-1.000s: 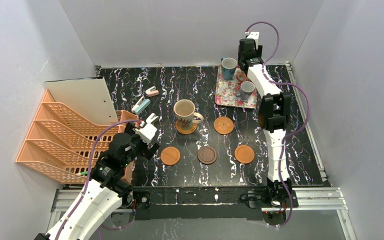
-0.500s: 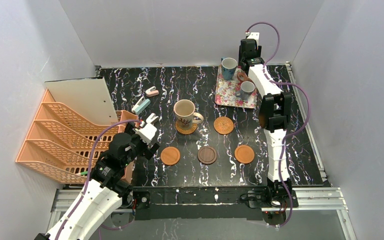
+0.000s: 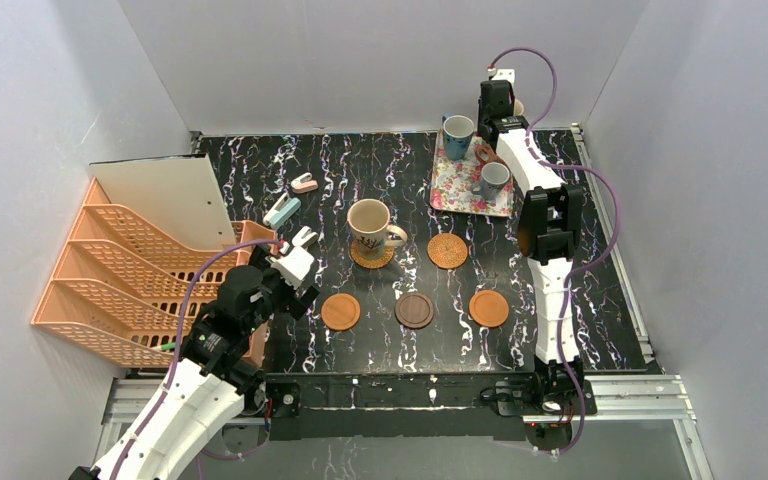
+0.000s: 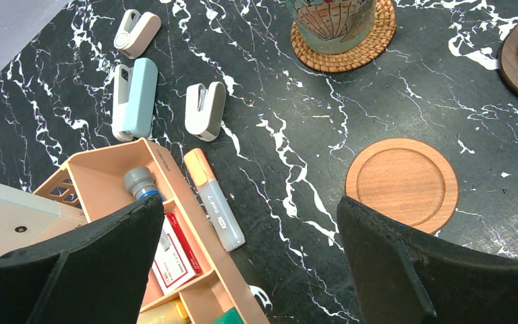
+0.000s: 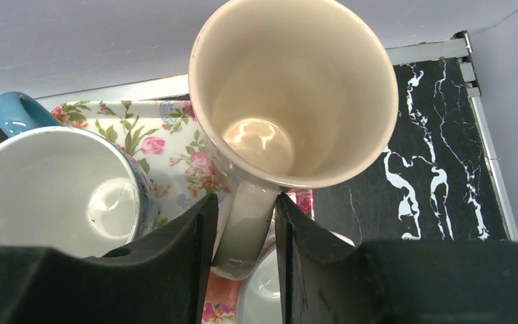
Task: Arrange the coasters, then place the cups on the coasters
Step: Pick up the cup from the tray.
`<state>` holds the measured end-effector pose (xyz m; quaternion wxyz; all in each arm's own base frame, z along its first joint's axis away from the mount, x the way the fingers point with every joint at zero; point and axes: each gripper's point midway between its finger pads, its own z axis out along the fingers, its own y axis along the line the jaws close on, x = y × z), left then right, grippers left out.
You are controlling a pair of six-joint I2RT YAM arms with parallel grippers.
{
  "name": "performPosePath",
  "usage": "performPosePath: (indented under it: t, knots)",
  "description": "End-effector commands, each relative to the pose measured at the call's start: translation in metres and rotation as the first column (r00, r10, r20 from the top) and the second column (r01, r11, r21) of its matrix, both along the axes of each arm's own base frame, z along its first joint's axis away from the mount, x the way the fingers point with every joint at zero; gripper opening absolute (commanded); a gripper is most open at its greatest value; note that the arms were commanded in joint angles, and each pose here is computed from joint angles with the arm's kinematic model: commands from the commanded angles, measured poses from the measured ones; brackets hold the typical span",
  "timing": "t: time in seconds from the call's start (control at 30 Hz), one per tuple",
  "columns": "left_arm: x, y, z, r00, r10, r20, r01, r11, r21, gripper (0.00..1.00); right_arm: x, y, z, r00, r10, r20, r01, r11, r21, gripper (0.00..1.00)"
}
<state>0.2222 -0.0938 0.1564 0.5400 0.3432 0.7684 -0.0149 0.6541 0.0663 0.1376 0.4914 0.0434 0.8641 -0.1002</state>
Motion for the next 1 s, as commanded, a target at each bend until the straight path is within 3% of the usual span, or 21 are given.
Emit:
performPosePath:
  t: [0.0, 0.37, 0.6, 0.97]
  knots:
    - [-0.002, 0.001, -0.004, 1.0, -0.004, -0.011, 0.004, 1.0, 0.005, 0.98, 0.005, 0.004, 0.005, 0.999, 0.017, 0.027, -0.018, 0.999, 0.035, 0.44]
    - [-0.002, 0.001, -0.004, 1.0, -0.005, -0.011, 0.005, 1.0, 0.005, 0.98, 0.006, 0.004, 0.019, 0.998, 0.013, 0.057, -0.014, 1.0, 0.02, 0.31]
    - [-0.003, 0.001, -0.004, 1.0, -0.006, -0.012, 0.006, 1.0, 0.005, 0.98, 0.007, 0.007, 0.019, 0.998, 0.028, 0.058, -0.028, 1.0, 0.002, 0.01]
    - [-0.002, 0.001, -0.004, 1.0, -0.007, -0.01, 0.007, 1.0, 0.005, 0.98, 0.006, 0.006, 0.026, 0.996, 0.012, 0.087, -0.012, 1.0, 0.003, 0.01]
